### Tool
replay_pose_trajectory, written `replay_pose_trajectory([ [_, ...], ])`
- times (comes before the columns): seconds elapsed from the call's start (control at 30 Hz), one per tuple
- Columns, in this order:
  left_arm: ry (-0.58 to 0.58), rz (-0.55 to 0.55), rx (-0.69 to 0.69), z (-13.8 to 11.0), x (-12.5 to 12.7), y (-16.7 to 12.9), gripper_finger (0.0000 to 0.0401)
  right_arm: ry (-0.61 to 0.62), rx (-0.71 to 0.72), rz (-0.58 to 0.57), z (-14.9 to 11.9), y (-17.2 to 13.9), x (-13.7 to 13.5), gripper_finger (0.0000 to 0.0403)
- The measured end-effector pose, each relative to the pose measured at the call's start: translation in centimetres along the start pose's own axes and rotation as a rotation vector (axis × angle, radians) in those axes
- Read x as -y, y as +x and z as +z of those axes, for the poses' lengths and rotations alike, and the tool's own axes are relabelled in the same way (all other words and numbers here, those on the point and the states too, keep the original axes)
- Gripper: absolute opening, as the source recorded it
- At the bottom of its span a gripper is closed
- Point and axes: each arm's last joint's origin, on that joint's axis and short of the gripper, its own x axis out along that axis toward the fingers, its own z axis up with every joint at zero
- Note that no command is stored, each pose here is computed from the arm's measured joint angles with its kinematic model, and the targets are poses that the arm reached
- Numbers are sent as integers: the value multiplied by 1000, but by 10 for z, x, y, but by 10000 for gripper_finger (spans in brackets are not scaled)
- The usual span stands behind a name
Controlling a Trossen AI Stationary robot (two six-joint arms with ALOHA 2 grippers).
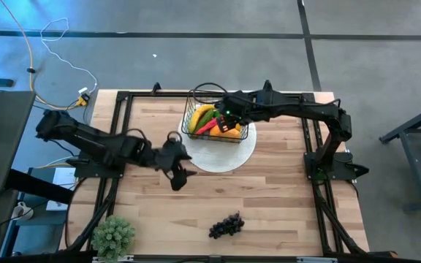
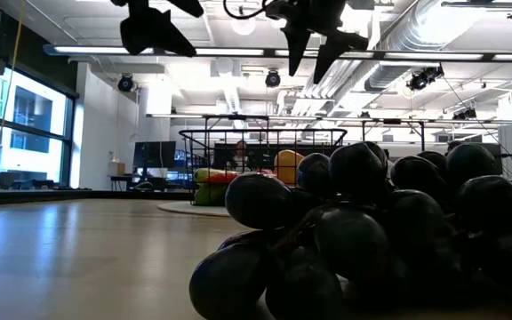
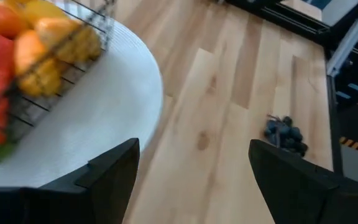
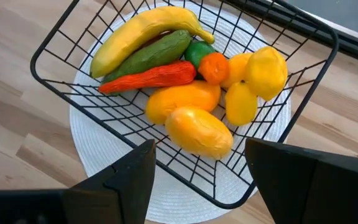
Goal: Build produce basket
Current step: Put the grapes into the wire basket
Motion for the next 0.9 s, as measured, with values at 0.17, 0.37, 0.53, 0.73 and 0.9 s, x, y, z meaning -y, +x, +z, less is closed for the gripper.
replay_pose_trajectory([
  [0.17,10,-31,11,-15,27,12,294,-8,3,3,-4,-2,-4,228],
  [0.37,53,-50,32,-33,52,26,294,-6,-3,9,-10,-4,-8,228],
  [0.53,97,-30,-14,-47,59,36,294,-17,-13,27,-24,-9,-18,228],
  [0.73,134,62,-104,-57,50,29,294,-91,-51,90,-54,-23,-37,228],
  [0.9,160,118,-168,-59,39,13,294,-144,-121,161,-83,-36,-52,228],
])
